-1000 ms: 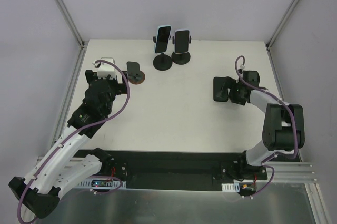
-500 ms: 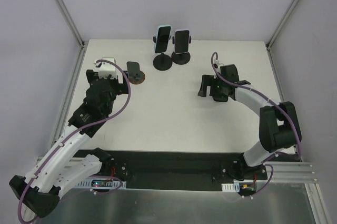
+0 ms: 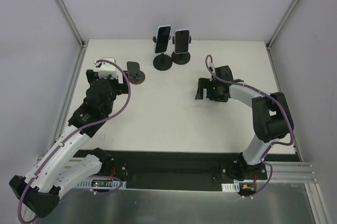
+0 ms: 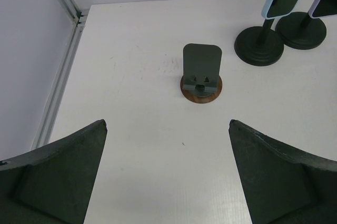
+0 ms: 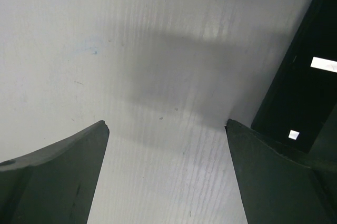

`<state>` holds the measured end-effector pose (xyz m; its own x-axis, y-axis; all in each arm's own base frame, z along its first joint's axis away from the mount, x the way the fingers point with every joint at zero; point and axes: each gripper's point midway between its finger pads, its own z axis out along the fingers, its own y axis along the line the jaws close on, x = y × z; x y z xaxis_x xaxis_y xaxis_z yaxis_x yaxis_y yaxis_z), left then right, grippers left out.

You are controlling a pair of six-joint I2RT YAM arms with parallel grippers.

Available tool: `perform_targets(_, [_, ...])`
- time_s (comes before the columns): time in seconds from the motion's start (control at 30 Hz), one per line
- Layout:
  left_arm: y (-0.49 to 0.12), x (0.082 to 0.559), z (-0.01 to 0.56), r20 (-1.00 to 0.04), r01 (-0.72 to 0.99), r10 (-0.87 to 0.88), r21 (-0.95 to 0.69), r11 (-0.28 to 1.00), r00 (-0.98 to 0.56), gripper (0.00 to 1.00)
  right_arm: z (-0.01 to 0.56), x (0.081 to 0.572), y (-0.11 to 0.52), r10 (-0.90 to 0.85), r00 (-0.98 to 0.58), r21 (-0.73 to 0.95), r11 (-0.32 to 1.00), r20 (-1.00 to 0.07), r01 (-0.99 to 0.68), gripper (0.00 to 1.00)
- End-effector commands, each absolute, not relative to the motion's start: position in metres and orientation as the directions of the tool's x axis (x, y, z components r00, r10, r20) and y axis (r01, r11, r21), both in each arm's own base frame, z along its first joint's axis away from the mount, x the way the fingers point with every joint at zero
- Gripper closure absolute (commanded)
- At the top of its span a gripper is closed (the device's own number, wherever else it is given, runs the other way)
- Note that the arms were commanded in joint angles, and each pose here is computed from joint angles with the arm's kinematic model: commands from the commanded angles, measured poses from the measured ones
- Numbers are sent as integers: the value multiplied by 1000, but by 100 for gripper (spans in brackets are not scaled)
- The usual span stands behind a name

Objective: Remove the phone from the phone stand

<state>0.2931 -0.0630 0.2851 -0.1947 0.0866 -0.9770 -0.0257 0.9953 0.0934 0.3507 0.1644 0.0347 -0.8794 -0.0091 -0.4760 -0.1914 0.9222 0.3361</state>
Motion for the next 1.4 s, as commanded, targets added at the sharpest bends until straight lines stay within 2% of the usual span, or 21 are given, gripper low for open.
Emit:
perform_targets(0.0, [-63, 296, 292, -982, -28, 81, 87, 996, -170, 1, 39, 355, 157, -6, -873, 294, 941, -487, -170, 4])
perform_targets(0.7, [-68, 298, 286, -978, -11, 83, 87, 996, -191, 1, 45, 354, 148, -23, -862, 243, 955, -506, -168, 4])
perform_targets(0.93, [-69, 299, 284, -977, -6, 84, 87, 996, -198, 1, 62, 355, 160, -18, -842, 304, 928, -539, -214, 4])
perform_targets(1.2, [-74, 303, 274, -970, 9, 89, 89, 996, -227, 1, 146, 352, 166, 27, -721, 340, 894, -692, -292, 4])
perform_targets(1.37, [-87, 309, 260, -960, 30, 46, 39, 999, -276, 1, 213, 326, 155, 59, -597, 320, 884, -800, -341, 4])
